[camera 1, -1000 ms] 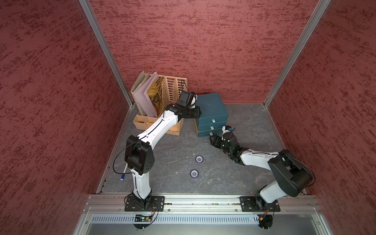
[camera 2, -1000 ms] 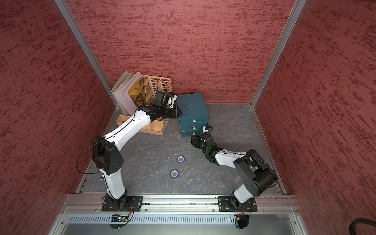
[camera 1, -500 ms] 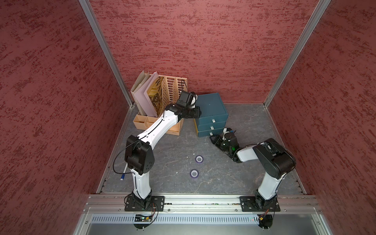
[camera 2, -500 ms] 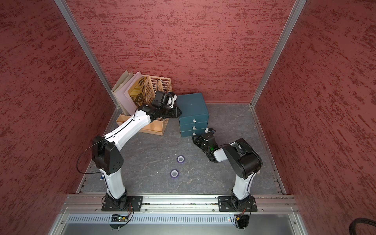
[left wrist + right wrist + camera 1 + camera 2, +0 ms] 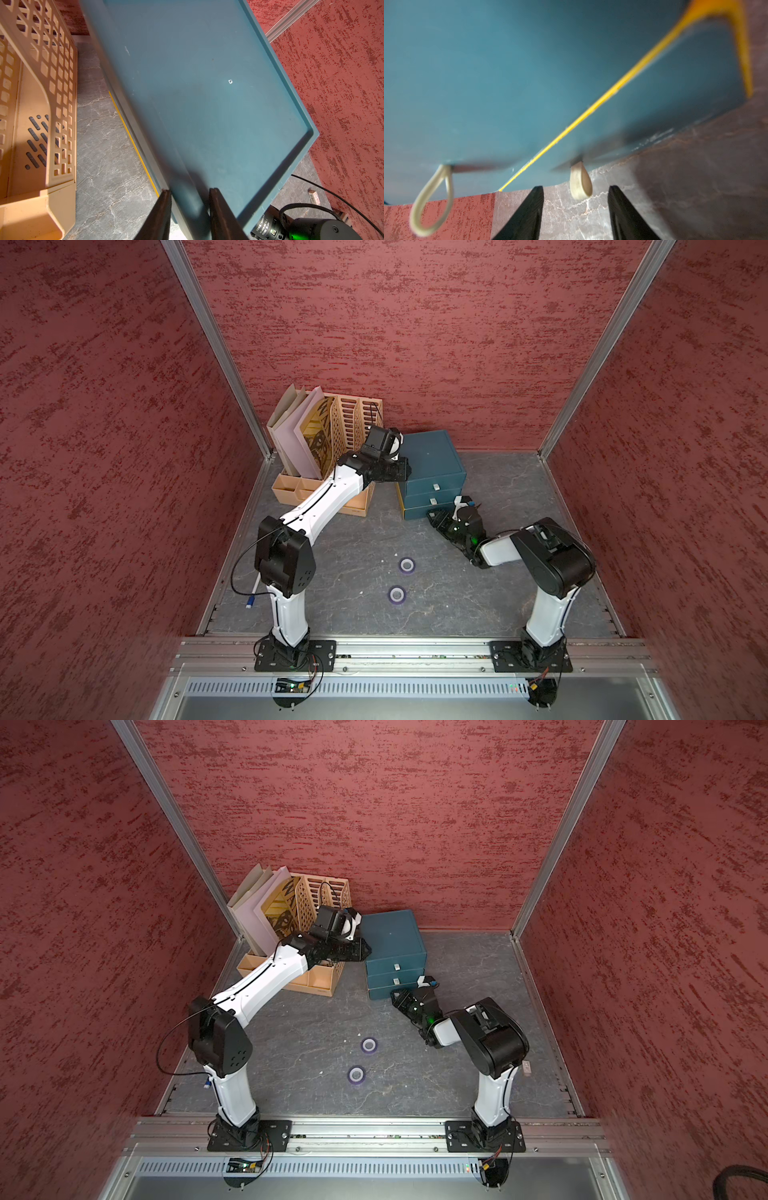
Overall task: Place the transparent tape into the drawer according to color
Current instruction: Open the drawer in the storage box.
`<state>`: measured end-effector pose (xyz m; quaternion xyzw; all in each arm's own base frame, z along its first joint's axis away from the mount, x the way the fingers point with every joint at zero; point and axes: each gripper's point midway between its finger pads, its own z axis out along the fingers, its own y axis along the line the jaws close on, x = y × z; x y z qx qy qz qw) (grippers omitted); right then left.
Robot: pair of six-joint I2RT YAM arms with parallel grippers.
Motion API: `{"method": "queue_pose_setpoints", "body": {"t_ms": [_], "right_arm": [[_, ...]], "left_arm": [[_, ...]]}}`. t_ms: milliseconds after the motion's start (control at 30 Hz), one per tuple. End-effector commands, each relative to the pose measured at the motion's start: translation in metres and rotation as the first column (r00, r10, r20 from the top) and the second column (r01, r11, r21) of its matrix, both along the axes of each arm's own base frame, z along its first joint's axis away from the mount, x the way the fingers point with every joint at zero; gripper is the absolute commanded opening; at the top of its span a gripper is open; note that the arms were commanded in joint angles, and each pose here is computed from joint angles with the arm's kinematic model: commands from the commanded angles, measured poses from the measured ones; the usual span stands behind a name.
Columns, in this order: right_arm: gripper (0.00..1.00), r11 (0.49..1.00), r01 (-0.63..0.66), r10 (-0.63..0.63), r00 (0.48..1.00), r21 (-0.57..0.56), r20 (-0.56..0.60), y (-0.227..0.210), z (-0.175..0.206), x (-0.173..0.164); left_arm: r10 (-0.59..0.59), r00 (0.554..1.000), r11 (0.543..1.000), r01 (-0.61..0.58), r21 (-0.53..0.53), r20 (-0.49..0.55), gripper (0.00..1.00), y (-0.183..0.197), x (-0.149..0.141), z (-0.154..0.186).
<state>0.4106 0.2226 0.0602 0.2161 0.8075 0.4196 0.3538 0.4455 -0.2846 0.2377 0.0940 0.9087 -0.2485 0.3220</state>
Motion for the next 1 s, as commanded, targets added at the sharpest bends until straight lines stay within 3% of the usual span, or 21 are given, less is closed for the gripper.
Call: {"method": "queue_pose_setpoints", "body": {"t_ms": [0, 167, 600, 967], "right_arm": [[0.52, 1.000, 0.010, -0.011, 0.999, 0.024, 0.044, 0.001, 0.011, 0.013], [0.42, 0.999, 0.014, -0.015, 0.999, 0.029, 0.049, 0.001, 0.011, 0.018], [0.00, 0.999, 0.023, -0.025, 0.998, 0.036, 0.064, -0.001, 0.014, 0.017], [0.00, 0.999, 0.016, -0.018, 0.998, 0.042, 0.052, -0.005, 0.012, -0.001]], "left_arm": [[-0.034, 0.997, 0.999, 0.037, 0.035, -0.071, 0.34, 0.002, -0.008, -0.022], [-0.032, 0.997, 0.999, 0.034, 0.034, -0.069, 0.34, 0.002, -0.007, -0.021], [-0.035, 0.997, 0.999, 0.038, 0.037, -0.069, 0.34, 0.002, -0.007, -0.020], [-0.037, 0.997, 0.998, 0.040, 0.038, -0.068, 0.34, 0.002, -0.008, -0.020]]}}
